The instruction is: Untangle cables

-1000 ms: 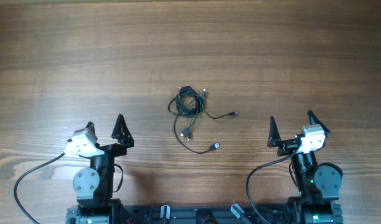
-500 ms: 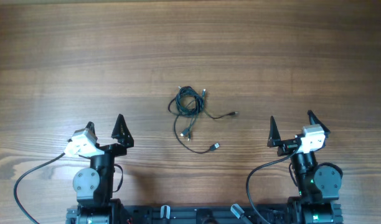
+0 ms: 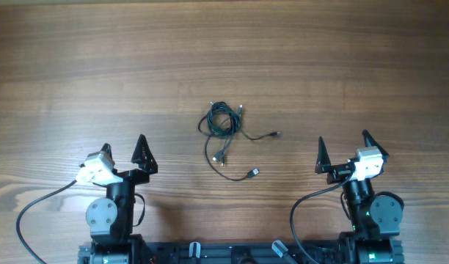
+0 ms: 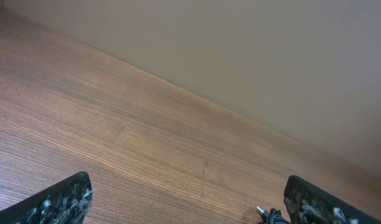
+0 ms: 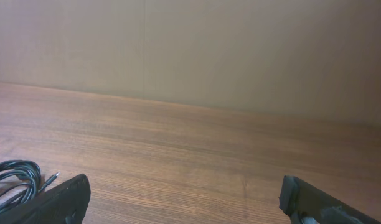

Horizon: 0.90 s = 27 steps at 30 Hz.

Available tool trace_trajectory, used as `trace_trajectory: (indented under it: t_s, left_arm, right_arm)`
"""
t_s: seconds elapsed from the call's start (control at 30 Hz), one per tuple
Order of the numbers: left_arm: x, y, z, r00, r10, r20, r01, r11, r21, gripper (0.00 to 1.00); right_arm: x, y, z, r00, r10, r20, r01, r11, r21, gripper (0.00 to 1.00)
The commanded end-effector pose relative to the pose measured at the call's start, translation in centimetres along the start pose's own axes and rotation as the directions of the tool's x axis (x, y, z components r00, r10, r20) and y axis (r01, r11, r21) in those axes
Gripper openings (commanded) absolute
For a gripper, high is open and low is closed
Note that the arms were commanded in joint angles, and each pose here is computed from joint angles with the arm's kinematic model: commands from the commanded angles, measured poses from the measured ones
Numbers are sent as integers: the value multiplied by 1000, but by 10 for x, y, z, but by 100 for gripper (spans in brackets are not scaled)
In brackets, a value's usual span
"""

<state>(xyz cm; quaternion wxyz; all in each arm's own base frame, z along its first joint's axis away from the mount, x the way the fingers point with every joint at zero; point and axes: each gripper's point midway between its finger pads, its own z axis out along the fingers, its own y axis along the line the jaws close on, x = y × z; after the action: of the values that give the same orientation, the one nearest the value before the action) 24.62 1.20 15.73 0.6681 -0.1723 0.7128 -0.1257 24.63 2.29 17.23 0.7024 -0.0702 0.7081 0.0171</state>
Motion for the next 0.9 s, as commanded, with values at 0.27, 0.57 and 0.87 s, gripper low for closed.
trace_trajectory:
  t_s: [0.27,0.57,0.87]
  left_arm:
    - [1,0,0,1000,11,-4,-11,1000,7,100]
    - [1,0,0,1000,11,-4,-11,1000,7,100]
    - [-6,6,0,1000,11,29,-10,999,-32,100]
  right_arm:
    - [-4,-3,-1,1000,10,16,-11,1000,18,100]
    - [-3,-3,-1,1000,10,16,-10,1000,18,100]
    - [-3,-3,-1,1000,10,16,-10,1000,18,100]
